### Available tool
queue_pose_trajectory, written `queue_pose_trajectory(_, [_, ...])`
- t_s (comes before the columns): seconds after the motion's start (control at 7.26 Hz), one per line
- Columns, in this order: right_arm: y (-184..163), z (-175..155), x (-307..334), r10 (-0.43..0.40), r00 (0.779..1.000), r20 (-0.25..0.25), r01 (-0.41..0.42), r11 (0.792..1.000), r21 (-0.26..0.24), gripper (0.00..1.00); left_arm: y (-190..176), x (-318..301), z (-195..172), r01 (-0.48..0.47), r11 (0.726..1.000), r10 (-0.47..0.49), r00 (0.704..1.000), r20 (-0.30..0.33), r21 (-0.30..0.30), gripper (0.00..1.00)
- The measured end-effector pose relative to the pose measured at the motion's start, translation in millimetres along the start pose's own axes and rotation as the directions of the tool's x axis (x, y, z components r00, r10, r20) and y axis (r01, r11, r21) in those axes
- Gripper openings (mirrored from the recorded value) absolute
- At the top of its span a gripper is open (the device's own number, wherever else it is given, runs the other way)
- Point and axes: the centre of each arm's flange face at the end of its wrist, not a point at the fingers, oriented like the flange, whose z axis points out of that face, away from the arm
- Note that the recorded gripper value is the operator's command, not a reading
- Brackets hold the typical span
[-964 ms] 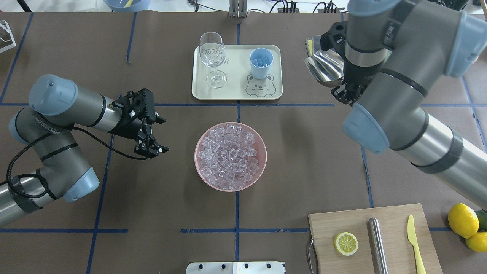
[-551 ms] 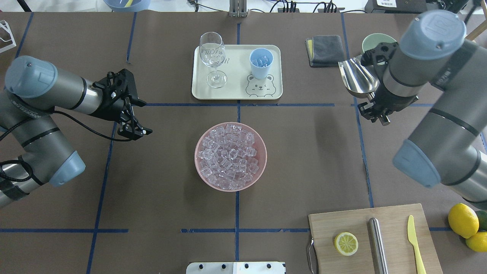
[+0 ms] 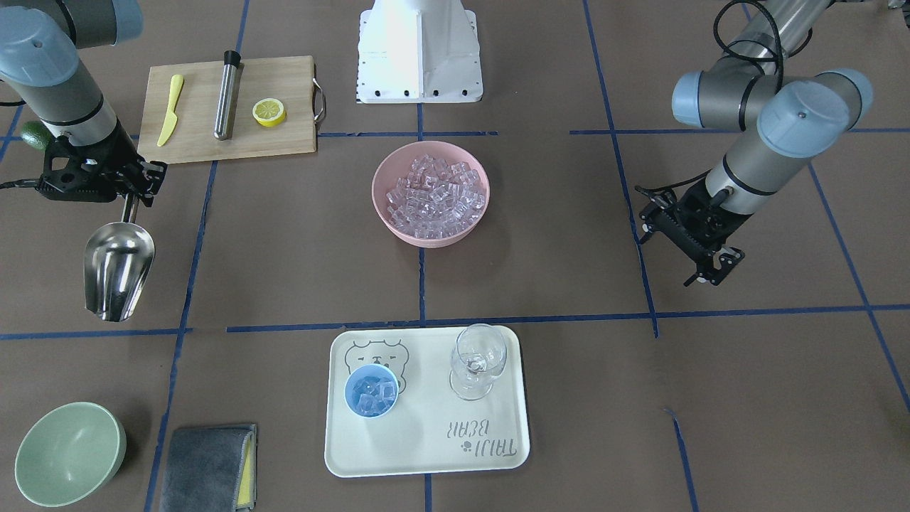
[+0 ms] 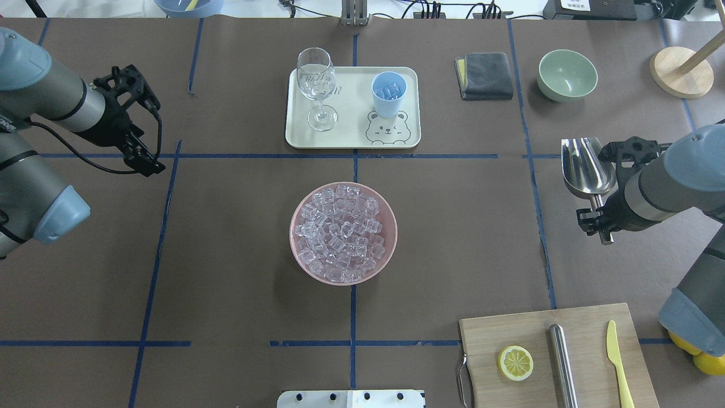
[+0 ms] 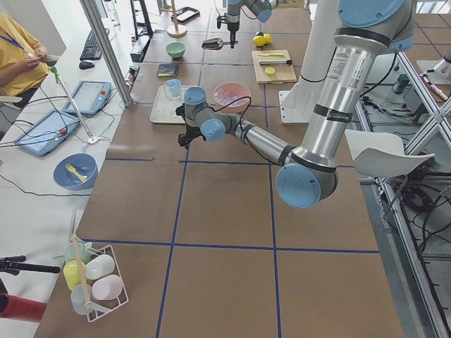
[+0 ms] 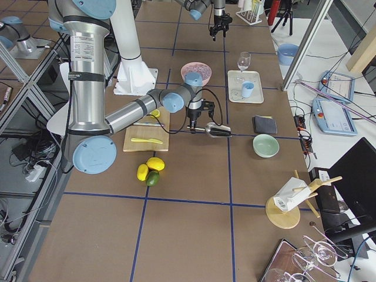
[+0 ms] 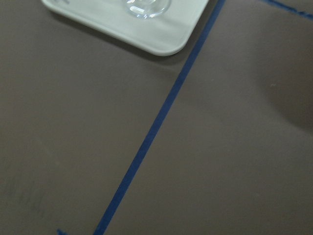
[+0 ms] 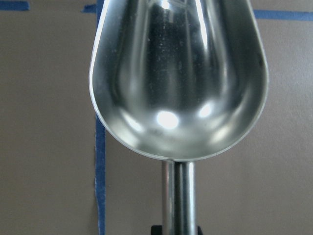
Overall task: Put ice in cup with scoop
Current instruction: 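Return the empty scoop to the table with the right gripper while the left arm withdraws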
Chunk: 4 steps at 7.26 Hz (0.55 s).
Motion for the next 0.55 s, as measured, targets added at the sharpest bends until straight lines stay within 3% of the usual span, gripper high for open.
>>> queue_pose_trajectory(0.14, [12.3,12.3,0.3,-0.014,1.000,-0.014,0.013,1.000,-0.025,0.00,15.7,-30.5,-11.2,0.098,0.993,-0.095,0.995,0.036,-0.072,1.00])
queue_pose_trajectory(0.28, [21.0,21.9,0.3,-0.023,0.999,-0.026,0.022,0.999,-0.043,0.00,34.8,-59.5,-25.1,0.177,0.979,-0.170,0.983,0.070,-0.104,1.00])
queue_pose_trajectory(0.55, [27.5,35.5,-3.3,-0.031,0.999,-0.037,0.029,0.998,-0.057,0.00,72.7,-93.0,-38.3,0.264,0.956,-0.251,0.962,0.107,-0.128,1.00])
